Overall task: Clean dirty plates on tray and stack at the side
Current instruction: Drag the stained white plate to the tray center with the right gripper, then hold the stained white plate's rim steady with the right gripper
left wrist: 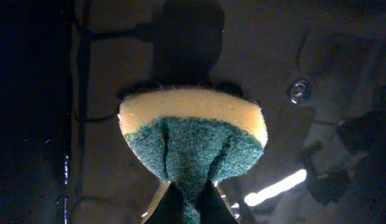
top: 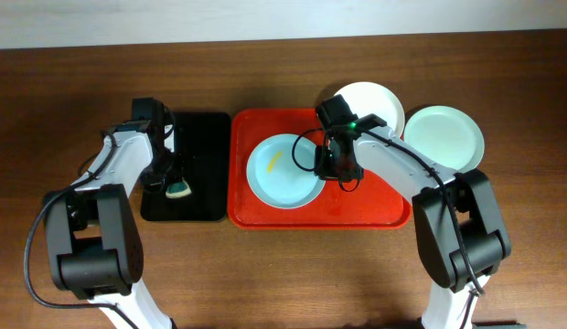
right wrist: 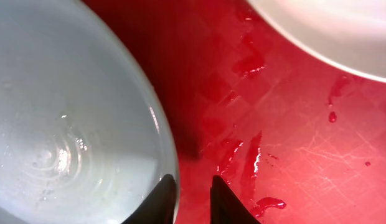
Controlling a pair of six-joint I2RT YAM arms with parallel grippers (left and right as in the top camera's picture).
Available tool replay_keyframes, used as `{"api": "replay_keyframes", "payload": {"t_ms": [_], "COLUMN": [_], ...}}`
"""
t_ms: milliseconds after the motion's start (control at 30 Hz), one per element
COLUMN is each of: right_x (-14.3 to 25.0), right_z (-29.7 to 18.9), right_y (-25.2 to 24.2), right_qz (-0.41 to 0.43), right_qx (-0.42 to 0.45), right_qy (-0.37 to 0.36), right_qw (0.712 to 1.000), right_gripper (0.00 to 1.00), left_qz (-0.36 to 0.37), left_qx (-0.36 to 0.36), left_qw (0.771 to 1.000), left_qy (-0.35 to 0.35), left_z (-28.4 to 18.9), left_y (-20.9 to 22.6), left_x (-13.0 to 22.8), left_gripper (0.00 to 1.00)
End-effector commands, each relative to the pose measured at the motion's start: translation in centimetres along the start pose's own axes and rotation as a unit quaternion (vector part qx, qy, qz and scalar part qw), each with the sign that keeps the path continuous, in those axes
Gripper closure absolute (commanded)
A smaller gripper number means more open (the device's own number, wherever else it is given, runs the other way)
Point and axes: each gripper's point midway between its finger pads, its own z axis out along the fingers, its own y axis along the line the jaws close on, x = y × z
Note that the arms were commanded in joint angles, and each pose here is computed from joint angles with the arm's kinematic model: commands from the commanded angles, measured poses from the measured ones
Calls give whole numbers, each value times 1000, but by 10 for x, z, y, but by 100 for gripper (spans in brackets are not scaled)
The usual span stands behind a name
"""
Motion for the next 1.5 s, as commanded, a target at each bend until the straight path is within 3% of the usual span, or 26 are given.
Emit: {"api": "replay_keyframes", "payload": {"t_ms": [0, 100, 367, 567, 700, 733, 767, 900, 1033, 1133, 1300, 1467], "right_x": [7, 8, -3, -31, -40, -42, -45, -47, -33, -18, -6, -4], "right_z": [6, 6, 6, 3, 2, 0, -4, -25, -28, -25, -11, 4], "right_y": [7, 7, -7, -3, 1, 2, 4, 12, 4, -3, -8, 2], "right_qz": [-3, -3, -9, -139, -165, -165, -163, -157, -115, -77, -39, -40], "right_qx": [-6, -6, 35, 47, 42, 41, 39, 24, 35, 47, 42, 4], "right_qy": [12, 13, -17, -74, -91, -93, -96, -85, -51, -23, -11, -18], "right_qw": [1000, 1000, 999, 986, 981, 981, 981, 984, 991, 996, 998, 999], "right_gripper": [85, 96, 96, 96, 94, 83, 57, 48, 49, 72, 73, 85], "left_qz": [3, 3, 3, 3, 3, 3, 3, 3, 3, 3, 3, 3], "left_qx": [3, 3, 3, 4, 3, 3, 3, 3, 3, 3, 3, 4], "left_qw": [1000, 1000, 1000, 1000, 1000, 1000, 1000, 1000, 1000, 1000, 1000, 1000], "left_qy": [2, 2, 2, 1, 2, 2, 2, 2, 2, 2, 2, 2], "left_z": [3, 3, 3, 3, 3, 3, 3, 3, 3, 3, 3, 3], "left_y": [1, 1, 1, 1, 1, 1, 1, 1, 1, 1, 1, 0], "left_x": [-2, -2, -2, -3, -2, -2, -2, -2, -2, -2, -2, -2], "left_gripper": [95, 95, 95, 96, 96, 96, 96, 96, 96, 96, 96, 96]}}
